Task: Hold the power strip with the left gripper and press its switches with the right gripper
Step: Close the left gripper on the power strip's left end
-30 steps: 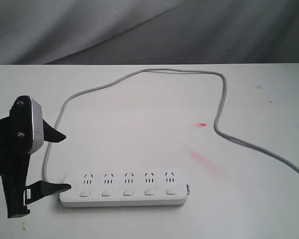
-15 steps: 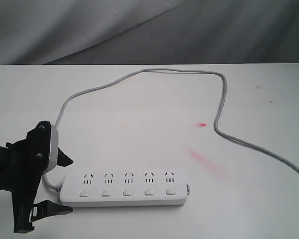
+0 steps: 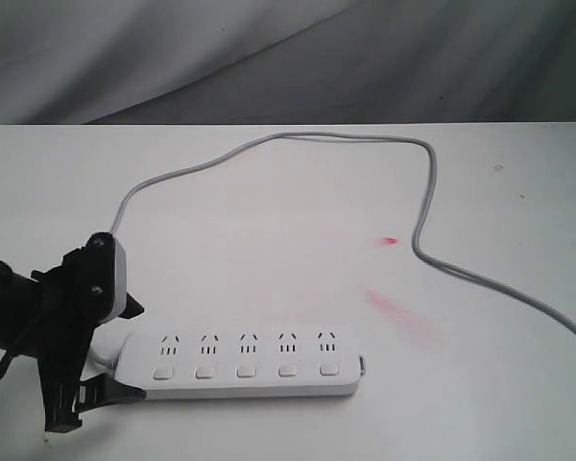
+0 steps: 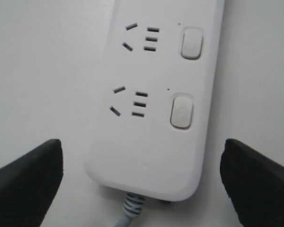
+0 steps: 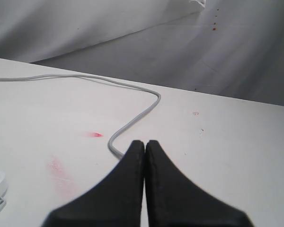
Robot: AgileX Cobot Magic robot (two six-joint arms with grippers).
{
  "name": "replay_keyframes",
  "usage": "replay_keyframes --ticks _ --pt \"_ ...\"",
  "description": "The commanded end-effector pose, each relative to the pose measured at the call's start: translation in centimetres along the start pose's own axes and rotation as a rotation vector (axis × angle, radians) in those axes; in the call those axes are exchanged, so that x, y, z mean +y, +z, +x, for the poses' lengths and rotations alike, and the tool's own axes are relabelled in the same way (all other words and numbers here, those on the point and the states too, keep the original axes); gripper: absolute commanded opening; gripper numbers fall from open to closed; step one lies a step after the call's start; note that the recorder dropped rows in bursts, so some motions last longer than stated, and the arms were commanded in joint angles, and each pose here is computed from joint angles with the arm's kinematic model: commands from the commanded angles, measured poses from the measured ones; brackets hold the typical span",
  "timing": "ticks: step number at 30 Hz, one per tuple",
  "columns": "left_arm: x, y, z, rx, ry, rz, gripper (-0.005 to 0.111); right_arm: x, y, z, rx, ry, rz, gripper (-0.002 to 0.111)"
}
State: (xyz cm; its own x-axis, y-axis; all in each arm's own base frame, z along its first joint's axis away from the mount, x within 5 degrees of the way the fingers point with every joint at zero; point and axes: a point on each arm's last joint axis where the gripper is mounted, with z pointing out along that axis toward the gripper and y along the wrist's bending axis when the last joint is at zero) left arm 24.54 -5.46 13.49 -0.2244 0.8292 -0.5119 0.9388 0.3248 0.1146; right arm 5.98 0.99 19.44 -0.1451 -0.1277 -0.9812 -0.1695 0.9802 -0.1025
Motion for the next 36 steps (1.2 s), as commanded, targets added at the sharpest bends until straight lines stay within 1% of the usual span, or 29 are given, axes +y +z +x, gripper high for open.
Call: replay_keyframes --ticks 1,7,16,19,23,28,31,36 --pt "0.6 0.6 0.0 0.000 -0.013 0.004 0.084 0.0 0.0 0.0 -0.002 -0.005 0.007 0.000" --pt "0.8 1.2 0.3 0.013 -0.013 0.025 0.084 0.0 0.0 0.0 -0.002 -0.005 0.007 0.000" --pt "0.8 1.2 0.5 0.028 0.009 0.024 0.084 0.0 0.0 0.0 -0.002 -0.005 0.007 0.000" --pt "0.7 1.2 0.7 0.046 0.037 0.034 0.084 0.0 0.0 0.0 -0.002 -0.005 0.007 0.000" --pt "0.9 1.9 1.0 0.056 0.034 0.055 0.084 0.0 0.0 0.0 -0.002 -0.005 0.007 0.000" --pt "1.2 2.4 1.1 0.069 0.056 0.078 0.084 0.0 0.0 0.0 -0.002 -0.005 0.007 0.000" --pt "1.1 2.4 1.3 0.080 0.079 0.085 0.083 0.0 0.0 0.0 -0.002 -0.005 0.007 0.000" --pt "1.1 2.4 1.3 0.080 0.079 0.085 0.081 0.0 0.0 0.0 -0.002 -0.005 0.007 0.000"
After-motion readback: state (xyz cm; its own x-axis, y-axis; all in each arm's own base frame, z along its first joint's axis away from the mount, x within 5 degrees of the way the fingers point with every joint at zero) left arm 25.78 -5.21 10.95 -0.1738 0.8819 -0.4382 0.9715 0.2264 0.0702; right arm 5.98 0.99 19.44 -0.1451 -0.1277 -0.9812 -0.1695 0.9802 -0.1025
